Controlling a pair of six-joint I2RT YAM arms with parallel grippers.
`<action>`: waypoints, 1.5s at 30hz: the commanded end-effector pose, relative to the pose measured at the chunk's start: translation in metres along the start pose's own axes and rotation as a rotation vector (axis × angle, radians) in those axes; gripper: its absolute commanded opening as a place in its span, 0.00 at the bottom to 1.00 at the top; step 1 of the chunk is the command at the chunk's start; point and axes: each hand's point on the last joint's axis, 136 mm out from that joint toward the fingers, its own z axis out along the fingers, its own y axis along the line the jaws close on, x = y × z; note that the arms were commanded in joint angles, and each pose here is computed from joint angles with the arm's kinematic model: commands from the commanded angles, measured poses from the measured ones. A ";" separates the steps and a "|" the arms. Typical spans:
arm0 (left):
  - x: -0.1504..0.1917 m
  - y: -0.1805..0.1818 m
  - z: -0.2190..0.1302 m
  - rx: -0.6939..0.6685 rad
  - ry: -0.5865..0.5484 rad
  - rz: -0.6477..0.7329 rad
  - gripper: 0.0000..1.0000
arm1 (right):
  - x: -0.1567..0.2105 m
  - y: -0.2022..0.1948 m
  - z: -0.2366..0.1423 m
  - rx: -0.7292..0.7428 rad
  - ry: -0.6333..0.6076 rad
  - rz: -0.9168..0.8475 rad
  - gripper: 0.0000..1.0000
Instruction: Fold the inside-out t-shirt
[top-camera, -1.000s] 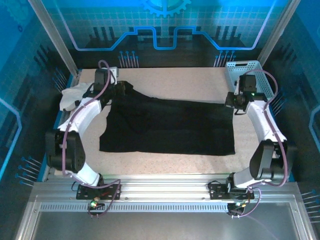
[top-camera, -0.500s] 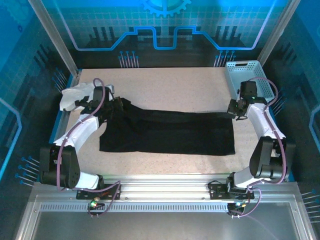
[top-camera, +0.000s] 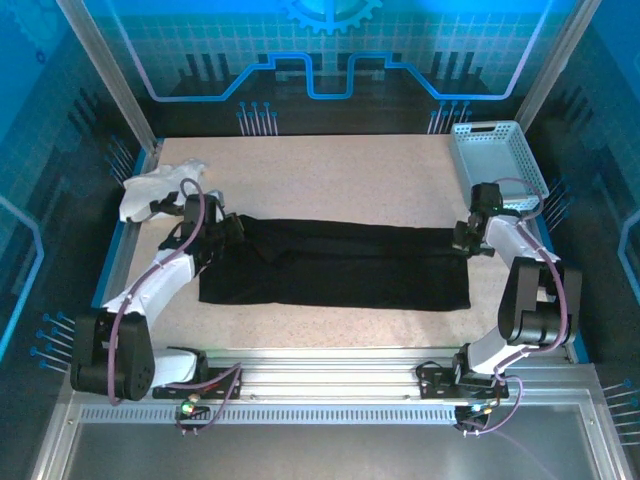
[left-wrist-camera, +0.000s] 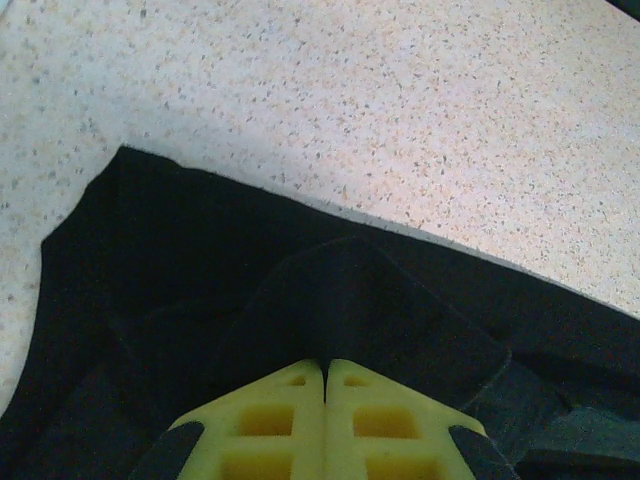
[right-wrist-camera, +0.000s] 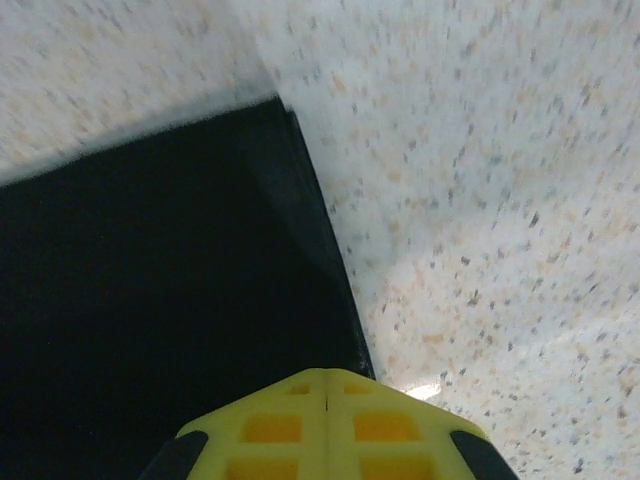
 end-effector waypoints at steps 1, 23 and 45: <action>0.016 0.009 0.004 0.003 0.019 -0.049 0.00 | 0.004 -0.008 0.009 -0.001 -0.005 0.083 0.21; 0.048 0.008 0.020 0.061 0.113 -0.122 0.00 | 0.180 0.418 -0.128 -0.923 -0.340 -1.057 0.57; 0.050 0.014 0.019 0.033 0.109 -0.107 0.00 | 0.209 0.451 -0.099 -0.850 -0.336 -1.150 0.00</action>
